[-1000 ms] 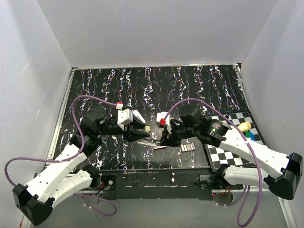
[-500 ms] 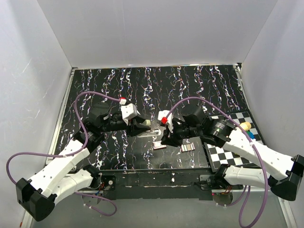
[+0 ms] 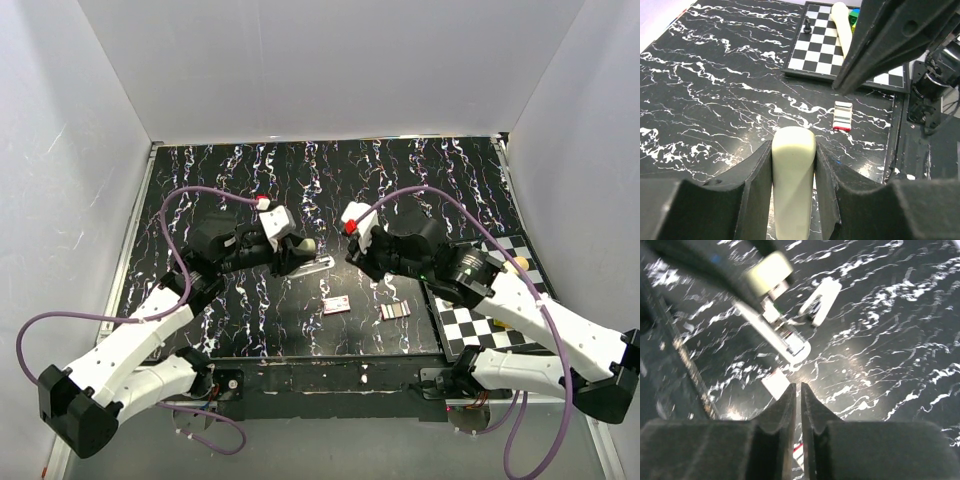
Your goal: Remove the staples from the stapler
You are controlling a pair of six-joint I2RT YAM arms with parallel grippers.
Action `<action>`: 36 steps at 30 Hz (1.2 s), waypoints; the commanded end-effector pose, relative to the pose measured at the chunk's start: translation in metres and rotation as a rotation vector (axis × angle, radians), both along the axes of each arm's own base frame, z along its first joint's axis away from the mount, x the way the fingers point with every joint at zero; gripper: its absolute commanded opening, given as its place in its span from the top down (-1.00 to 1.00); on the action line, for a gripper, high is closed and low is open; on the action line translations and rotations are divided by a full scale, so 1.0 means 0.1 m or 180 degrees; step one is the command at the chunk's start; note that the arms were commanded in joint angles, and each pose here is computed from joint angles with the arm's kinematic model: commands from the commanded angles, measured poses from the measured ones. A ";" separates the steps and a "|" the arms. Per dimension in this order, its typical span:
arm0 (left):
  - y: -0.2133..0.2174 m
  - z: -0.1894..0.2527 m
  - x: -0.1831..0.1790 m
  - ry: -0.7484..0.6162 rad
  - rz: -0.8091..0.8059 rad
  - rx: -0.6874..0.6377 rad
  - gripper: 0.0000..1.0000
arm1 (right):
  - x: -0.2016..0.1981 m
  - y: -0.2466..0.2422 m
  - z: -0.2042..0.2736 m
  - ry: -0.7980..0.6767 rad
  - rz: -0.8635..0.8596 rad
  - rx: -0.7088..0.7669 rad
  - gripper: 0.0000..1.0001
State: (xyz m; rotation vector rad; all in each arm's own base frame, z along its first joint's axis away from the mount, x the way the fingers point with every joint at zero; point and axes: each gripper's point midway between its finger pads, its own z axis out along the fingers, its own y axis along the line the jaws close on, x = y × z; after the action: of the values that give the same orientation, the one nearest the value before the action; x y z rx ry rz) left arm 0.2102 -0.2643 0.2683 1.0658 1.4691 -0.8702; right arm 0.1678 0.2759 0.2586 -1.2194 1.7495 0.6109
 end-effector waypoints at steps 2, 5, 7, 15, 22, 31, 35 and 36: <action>-0.02 0.26 0.21 -0.0038 0.0270 -0.0168 1.00 | 0.64 0.06 0.45 -0.0466 -0.0940 0.0449 0.97; -0.05 0.20 0.30 0.0212 0.0401 -0.0161 1.00 | 0.85 0.12 0.46 -0.0410 -0.1184 0.0666 0.97; -0.07 0.18 0.36 0.0300 0.0460 -0.0136 1.00 | 0.97 0.17 0.40 -0.0376 -0.1251 0.0758 0.97; -0.17 0.08 0.52 0.0499 0.0587 -0.0193 1.00 | 1.18 0.30 0.09 -0.0344 -0.1292 0.1065 0.97; -0.21 0.04 0.69 0.0563 0.0754 -0.0279 1.00 | 1.10 0.41 -0.15 -0.0192 -0.1062 0.1113 0.97; -0.31 -0.02 0.83 0.0694 0.0796 -0.0303 1.00 | 1.12 0.52 -0.52 -0.0095 -0.0982 0.1079 0.97; -0.27 -0.02 0.94 0.0647 0.0986 -0.0311 1.00 | 1.12 0.53 -0.73 0.0008 -0.1003 0.1028 0.97; -0.26 -0.01 0.96 0.0644 0.1011 -0.0322 1.00 | 1.12 0.53 -0.78 0.0041 -0.1003 0.1019 0.97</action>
State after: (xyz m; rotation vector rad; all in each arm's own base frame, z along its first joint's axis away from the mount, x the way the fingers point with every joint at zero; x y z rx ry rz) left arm 0.2897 -0.2917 0.2268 0.7302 1.7929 -0.8667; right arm 0.2758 0.3219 0.1760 -0.7453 1.7747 0.6231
